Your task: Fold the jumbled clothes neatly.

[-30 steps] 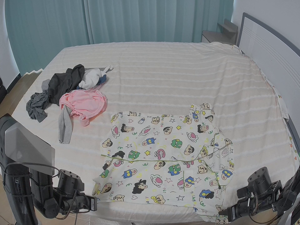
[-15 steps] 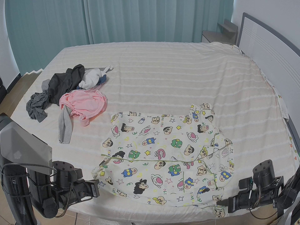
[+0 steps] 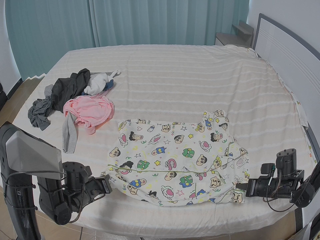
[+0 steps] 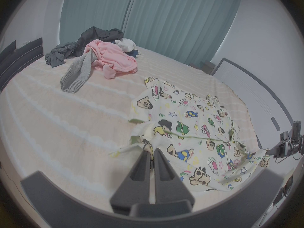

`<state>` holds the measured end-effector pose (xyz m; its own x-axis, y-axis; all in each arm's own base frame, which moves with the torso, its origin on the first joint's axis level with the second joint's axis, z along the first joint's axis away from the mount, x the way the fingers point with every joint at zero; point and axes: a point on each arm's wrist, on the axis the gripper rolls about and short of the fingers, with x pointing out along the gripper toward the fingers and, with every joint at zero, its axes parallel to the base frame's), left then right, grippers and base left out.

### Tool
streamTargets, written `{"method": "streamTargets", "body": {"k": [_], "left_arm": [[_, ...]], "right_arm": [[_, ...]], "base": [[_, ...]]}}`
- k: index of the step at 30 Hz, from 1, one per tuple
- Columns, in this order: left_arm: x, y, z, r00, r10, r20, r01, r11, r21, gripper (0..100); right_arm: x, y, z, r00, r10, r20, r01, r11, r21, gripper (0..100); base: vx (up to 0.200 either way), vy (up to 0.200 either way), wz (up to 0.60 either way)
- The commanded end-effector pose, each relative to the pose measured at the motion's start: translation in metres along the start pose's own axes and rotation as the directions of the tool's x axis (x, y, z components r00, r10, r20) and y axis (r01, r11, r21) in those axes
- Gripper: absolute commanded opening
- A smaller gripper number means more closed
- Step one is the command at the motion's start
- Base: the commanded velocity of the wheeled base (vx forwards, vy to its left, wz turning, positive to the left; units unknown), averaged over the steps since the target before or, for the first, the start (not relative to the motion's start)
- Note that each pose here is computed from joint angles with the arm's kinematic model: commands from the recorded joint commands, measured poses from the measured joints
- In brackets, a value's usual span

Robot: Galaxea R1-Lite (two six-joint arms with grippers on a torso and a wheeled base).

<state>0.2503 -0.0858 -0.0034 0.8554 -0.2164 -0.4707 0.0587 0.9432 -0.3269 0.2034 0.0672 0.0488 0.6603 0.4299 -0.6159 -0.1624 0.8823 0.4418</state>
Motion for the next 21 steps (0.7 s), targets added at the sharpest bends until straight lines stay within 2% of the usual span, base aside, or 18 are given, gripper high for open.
{"method": "streamTargets", "body": {"k": [1,12,21], "left_arm": [[0.017,-0.002,0.004,0.999,-0.013,0.045,0.013,1.0,-0.006,0],[0.056,-0.004,0.013,0.99,0.003,0.143,0.0,1.0,-0.023,0],[0.07,-0.007,0.019,0.983,-0.008,0.185,0.013,1.0,-0.027,0]], "right_arm": [[0.017,-0.008,0.012,1.0,-0.025,0.015,0.025,0.999,0.022,0],[0.05,-0.027,0.041,0.993,-0.087,0.078,0.083,0.995,0.061,0],[0.065,-0.037,0.054,0.987,-0.112,0.111,0.104,0.992,0.076,0]], "base": [[0.0,0.0,0.0],[0.0,0.0,0.0],[0.0,0.0,0.0]]}}
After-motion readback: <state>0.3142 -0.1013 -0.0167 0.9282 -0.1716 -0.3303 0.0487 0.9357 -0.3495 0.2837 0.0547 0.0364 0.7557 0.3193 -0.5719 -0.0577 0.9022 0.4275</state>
